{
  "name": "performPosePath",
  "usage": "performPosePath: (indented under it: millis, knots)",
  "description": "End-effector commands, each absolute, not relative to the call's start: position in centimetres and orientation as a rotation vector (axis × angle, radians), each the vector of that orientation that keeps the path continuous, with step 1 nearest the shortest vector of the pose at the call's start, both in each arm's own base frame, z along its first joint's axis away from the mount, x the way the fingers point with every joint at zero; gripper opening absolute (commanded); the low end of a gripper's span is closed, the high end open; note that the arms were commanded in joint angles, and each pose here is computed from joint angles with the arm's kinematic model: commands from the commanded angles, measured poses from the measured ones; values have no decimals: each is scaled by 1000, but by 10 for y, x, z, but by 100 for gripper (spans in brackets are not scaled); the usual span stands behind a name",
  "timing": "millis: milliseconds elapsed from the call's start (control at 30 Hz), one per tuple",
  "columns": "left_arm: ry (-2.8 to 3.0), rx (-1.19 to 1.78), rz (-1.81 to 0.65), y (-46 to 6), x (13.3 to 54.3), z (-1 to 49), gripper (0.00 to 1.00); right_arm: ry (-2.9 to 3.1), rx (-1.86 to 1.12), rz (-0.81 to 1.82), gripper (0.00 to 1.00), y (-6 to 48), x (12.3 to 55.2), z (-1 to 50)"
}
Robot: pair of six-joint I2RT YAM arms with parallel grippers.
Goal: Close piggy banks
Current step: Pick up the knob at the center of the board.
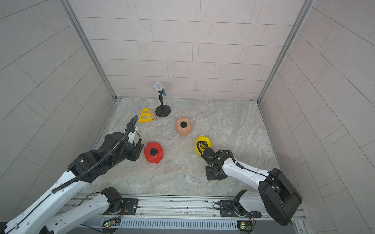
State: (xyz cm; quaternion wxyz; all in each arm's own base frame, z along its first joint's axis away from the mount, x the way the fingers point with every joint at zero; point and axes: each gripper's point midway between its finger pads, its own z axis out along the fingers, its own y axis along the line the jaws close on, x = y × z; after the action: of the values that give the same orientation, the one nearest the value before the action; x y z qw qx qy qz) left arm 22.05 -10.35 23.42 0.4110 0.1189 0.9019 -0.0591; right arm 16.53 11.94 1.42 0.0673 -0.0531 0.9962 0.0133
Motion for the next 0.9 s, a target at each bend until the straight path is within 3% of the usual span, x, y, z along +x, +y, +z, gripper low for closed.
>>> performPosePath:
  millis: [0,167,867]
  knots:
    - [2263,300,-141,-103,222,233,56,3067,-144,-2,9,112,152,-2]
    - [2263,302,-140,-103,222,233,56,3070,-139,-8,0,111,151,-3]
    - [2264,302,-144,-103,221,233,56,2923,-116,12,0,109,171,48]
